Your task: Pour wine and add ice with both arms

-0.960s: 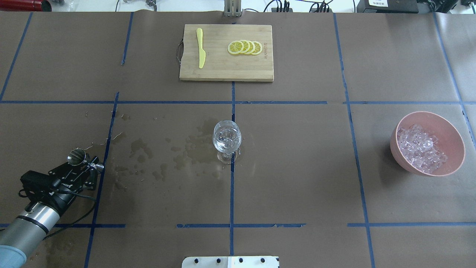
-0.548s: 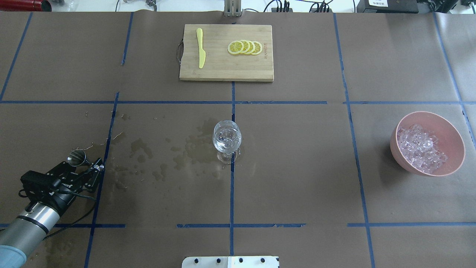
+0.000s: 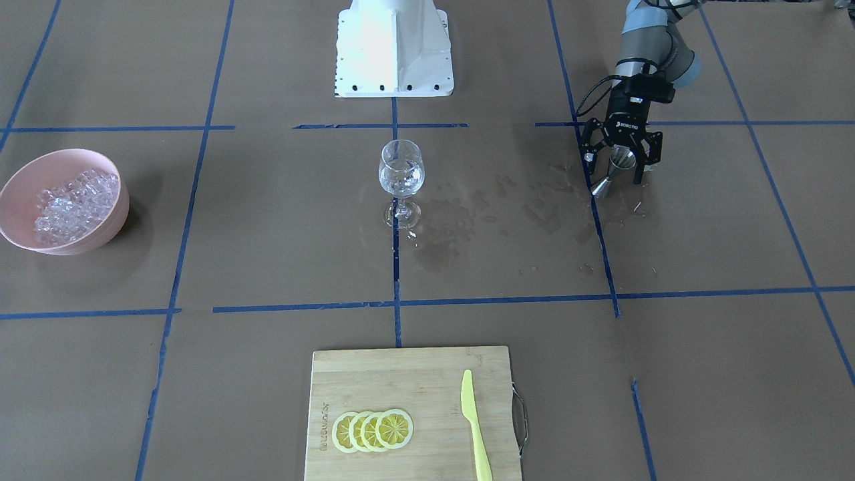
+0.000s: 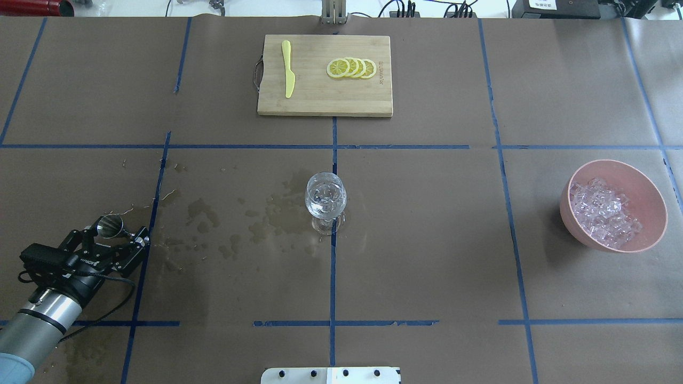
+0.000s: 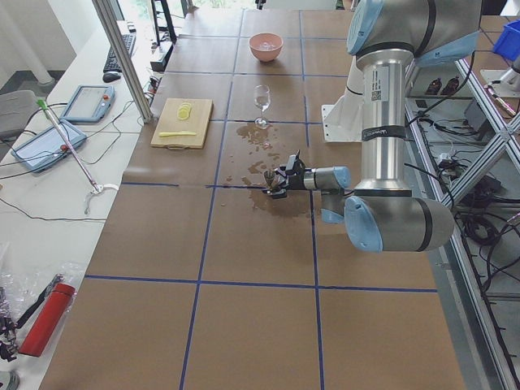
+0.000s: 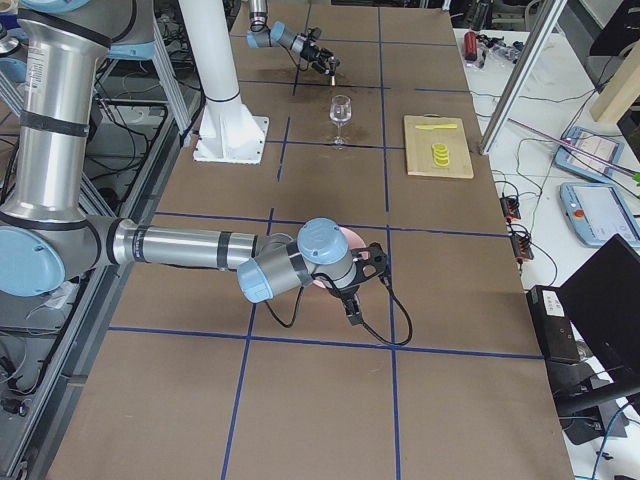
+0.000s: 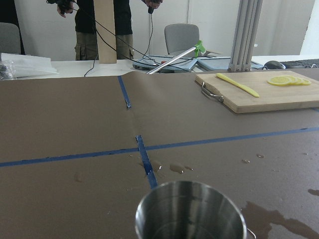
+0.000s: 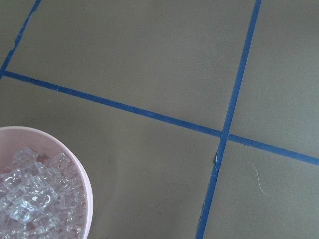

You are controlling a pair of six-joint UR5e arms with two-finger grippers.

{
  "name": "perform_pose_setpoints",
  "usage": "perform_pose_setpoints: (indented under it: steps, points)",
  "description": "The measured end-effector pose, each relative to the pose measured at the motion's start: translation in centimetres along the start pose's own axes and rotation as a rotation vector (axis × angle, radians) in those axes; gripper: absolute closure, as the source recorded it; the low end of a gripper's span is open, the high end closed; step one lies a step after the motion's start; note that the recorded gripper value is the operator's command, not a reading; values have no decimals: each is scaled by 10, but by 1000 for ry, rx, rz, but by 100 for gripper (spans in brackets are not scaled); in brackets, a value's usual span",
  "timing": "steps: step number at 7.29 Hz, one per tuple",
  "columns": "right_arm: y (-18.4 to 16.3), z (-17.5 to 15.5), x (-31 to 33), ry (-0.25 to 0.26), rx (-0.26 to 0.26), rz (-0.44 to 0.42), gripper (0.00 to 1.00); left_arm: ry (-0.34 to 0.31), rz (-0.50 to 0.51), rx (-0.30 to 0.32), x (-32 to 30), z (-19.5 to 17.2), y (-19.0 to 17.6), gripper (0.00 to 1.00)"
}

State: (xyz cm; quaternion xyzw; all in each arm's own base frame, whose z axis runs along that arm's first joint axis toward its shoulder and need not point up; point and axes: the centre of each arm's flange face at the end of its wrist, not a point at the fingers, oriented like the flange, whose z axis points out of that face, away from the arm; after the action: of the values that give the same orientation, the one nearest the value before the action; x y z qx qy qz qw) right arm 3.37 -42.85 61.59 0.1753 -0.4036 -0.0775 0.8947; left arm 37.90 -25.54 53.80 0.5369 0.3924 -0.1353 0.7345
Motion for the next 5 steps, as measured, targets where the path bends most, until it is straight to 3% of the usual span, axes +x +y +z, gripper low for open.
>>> perform_pose_setpoints:
  steps: [5]
  points:
    - [0, 0, 0, 0, 0, -1, 0, -5, -77, 95, -3, -6, -18, 0]
